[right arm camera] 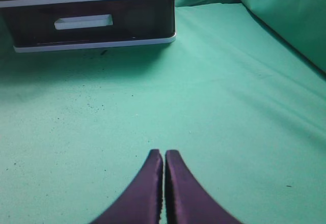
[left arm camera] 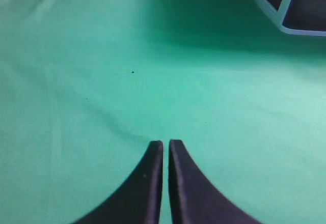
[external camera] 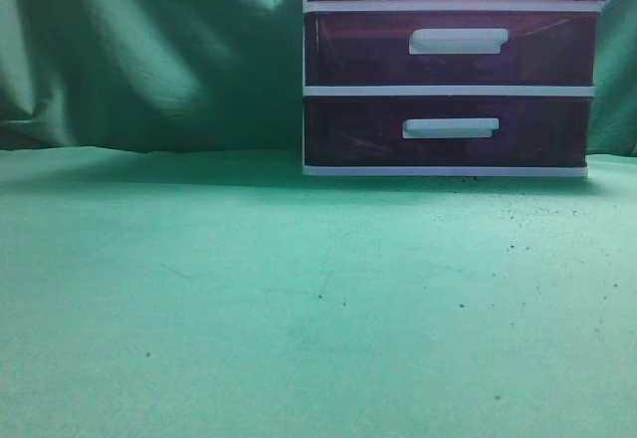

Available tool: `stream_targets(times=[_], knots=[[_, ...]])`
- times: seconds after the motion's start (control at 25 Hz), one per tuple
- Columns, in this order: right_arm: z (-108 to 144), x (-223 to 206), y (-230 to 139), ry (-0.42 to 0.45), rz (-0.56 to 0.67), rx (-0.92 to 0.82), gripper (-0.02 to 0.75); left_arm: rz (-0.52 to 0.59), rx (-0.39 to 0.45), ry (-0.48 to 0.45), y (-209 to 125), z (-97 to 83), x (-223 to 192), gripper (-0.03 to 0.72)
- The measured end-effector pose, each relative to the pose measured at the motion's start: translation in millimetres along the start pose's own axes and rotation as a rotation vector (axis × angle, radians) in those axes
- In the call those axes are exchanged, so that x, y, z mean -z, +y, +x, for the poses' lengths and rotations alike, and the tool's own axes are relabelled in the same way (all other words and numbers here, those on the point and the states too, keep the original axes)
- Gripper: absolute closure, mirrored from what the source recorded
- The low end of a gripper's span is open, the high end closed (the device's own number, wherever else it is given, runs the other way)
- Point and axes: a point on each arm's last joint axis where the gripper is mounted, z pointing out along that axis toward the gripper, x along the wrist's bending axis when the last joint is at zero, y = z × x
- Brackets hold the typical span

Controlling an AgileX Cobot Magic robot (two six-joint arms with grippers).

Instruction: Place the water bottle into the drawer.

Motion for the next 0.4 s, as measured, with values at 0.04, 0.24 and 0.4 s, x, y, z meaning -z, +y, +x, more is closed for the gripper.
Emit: stream_targets(times=[0.04, 0.24, 0.4], knots=[[0.0, 0.0, 0.0, 0.000, 0.000, 0.000, 0.738, 0.001, -0.002, 0.000, -0.1, 0.0, 0.0, 0.688], [0.0, 0.0, 0.0, 0.000, 0.000, 0.000, 0.738, 0.001, -0.002, 0.000, -0.1, 0.0, 0.0, 0.688], [0.0, 0.0, 0.0, 0.000, 0.000, 0.000, 0.738, 0.001, -0.002, 0.000, -0.1, 0.0, 0.0, 0.688]])
